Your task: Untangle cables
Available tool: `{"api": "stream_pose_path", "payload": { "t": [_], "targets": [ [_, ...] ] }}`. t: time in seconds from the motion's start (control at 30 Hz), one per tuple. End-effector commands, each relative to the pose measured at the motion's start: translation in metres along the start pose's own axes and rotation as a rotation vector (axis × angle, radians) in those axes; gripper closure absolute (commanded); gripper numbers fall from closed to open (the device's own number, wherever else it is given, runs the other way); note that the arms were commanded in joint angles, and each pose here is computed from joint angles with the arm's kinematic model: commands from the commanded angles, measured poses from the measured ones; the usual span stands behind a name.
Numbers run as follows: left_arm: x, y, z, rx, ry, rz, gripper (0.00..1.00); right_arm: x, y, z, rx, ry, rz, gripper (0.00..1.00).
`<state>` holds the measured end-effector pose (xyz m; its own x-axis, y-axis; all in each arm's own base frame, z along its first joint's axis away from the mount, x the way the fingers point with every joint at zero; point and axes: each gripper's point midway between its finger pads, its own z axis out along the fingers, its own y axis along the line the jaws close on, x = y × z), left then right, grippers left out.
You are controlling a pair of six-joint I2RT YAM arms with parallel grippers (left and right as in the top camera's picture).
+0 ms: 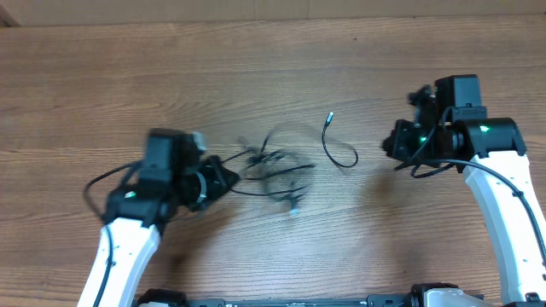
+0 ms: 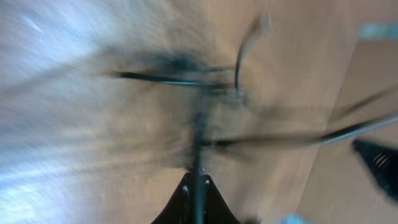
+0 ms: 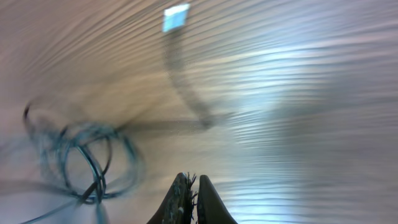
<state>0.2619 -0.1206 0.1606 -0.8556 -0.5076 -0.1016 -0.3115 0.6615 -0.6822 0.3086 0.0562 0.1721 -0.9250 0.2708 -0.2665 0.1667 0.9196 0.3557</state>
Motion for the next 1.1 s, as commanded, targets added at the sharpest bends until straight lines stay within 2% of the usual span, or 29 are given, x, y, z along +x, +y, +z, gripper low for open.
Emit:
{"api": "stream_pose_path", "payload": {
  "t": [0.0,0.13,0.17,0.27,0.33,0.47,0.67,0.8,0.9,1.03,1.07],
  "targets": [
    [-0.018,0.008,-0.022,0.002,-0.114,0.004,0.96,-0.015,-0.031,-0.011,0.189,-0.107,0.124,0.96],
    [-0.027,0.008,-0.037,0.030,-0.169,-0.012,0.96,-0.015,-0.032,-0.009,0.194,-0.103,0.148,0.96],
    [-0.026,0.006,-0.037,0.036,-0.165,-0.010,0.96,-0.013,-0.030,-0.007,0.179,-0.090,0.149,0.91],
    [-0.018,0.000,-0.034,0.069,-0.121,0.026,0.96,-0.003,-0.009,0.002,0.061,-0.014,0.133,0.67],
    [-0.015,-0.006,-0.033,0.093,-0.100,0.060,0.96,0.010,0.014,0.008,-0.067,0.061,0.076,0.62],
    [-0.021,-0.027,-0.036,0.189,-0.115,0.114,0.96,0.038,0.054,0.013,-0.281,0.185,-0.027,0.62],
    [-0.040,-0.090,-0.061,0.459,-0.192,0.211,0.96,0.070,0.088,0.012,-0.417,0.298,-0.077,0.62],
    [-0.046,-0.113,-0.075,0.559,-0.206,0.187,0.96,0.087,0.114,0.005,-0.525,0.347,-0.163,0.58],
    [-0.043,-0.124,-0.083,0.619,-0.182,0.172,0.96,0.097,0.132,0.004,-0.573,0.356,-0.239,0.45],
    [-0.036,-0.137,-0.092,0.690,-0.124,0.149,0.96,0.098,0.155,0.010,-0.592,0.290,-0.366,0.11],
    [-0.034,-0.141,-0.095,0.707,-0.112,0.148,0.96,0.095,0.160,0.013,-0.579,0.265,-0.381,0.10]
  ]
}}
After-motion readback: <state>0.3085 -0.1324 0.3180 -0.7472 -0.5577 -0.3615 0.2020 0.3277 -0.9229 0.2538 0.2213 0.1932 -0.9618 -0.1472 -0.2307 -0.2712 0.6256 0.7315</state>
